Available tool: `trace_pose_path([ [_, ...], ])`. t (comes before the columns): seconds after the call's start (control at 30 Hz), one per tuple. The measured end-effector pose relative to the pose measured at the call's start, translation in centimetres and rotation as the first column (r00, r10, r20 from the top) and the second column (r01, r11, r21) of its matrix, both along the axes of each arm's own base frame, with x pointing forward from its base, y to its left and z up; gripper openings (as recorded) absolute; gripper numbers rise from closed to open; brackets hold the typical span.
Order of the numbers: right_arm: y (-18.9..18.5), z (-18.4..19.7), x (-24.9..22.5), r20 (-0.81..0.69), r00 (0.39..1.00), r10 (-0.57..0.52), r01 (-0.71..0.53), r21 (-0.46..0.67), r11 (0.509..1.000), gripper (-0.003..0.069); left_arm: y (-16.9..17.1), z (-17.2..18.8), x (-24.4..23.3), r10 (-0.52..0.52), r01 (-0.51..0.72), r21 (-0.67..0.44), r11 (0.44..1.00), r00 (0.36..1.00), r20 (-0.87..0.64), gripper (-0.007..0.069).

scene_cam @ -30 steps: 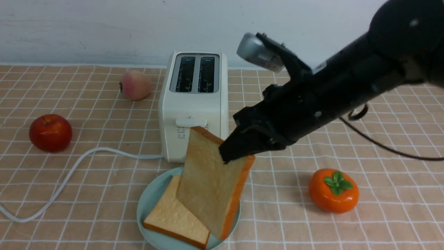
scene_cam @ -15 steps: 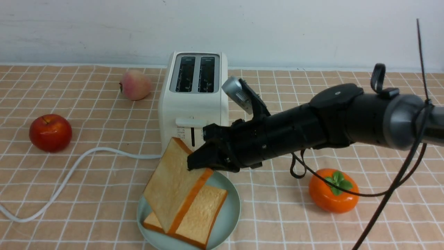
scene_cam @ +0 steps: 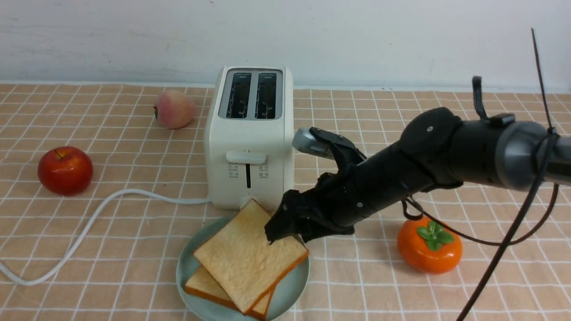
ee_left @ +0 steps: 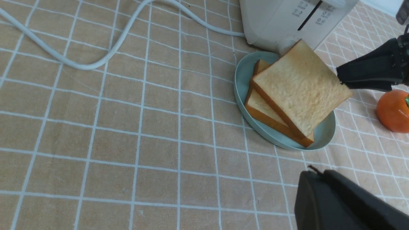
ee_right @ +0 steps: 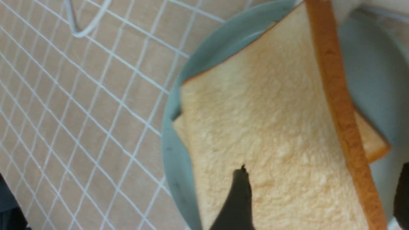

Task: Take toasted bread from bread machine on light coffee tablecloth place on plate.

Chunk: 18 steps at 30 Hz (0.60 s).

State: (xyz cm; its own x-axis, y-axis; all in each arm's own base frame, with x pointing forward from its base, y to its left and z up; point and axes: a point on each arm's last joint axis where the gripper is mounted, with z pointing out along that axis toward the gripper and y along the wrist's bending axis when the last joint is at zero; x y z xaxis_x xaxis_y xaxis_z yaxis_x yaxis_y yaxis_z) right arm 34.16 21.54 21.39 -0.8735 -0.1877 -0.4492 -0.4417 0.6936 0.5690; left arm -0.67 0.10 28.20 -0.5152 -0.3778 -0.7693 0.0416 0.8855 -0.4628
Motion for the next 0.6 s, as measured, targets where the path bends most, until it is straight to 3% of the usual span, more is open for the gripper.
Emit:
trace_pose_path([
  [0.1,-2.6,2.4,0.3,-0.004,0.999,-0.054,0.054,0.020,0.998,0.0622,0.1,0.0,0.0,0.007,-0.007,0.010,1.000,1.000,0.003,-0.0014],
  [0.23,-6.5,6.7,-0.3,0.006,0.991,-0.133,0.132,0.067,0.989,0.0511,0.1,0.0,0.1,0.011,-0.011,0.016,1.000,1.000,0.005,-0.0014],
  [0.33,-11.1,12.1,-2.6,0.108,0.976,-0.190,0.184,0.066,0.981,0.0231,0.2,0.2,0.2,0.015,-0.016,0.014,1.000,0.999,0.030,-0.0014],
  [0.37,-11.6,12.7,-3.0,0.130,0.972,-0.197,0.190,0.063,0.980,0.0212,0.2,0.2,0.2,0.016,-0.016,0.014,1.000,0.999,0.033,-0.0014],
  [0.43,-14.1,16.1,-5.8,0.243,0.946,-0.214,0.215,0.024,0.976,0.0044,0.1,0.5,0.4,0.016,-0.016,-0.001,1.000,0.996,0.084,-0.0013],
  [0.5,-16.0,18.9,-8.8,0.357,0.906,-0.226,0.250,-0.023,0.968,-0.0008,0.0,1.1,0.6,0.017,-0.014,-0.020,1.000,0.990,0.143,-0.0013],
  [0.6,-17.7,21.5,-12.8,0.489,0.839,-0.239,0.315,-0.079,0.946,-0.0011,-0.1,1.8,0.8,0.019,-0.010,-0.045,0.999,0.976,0.218,-0.0013],
])
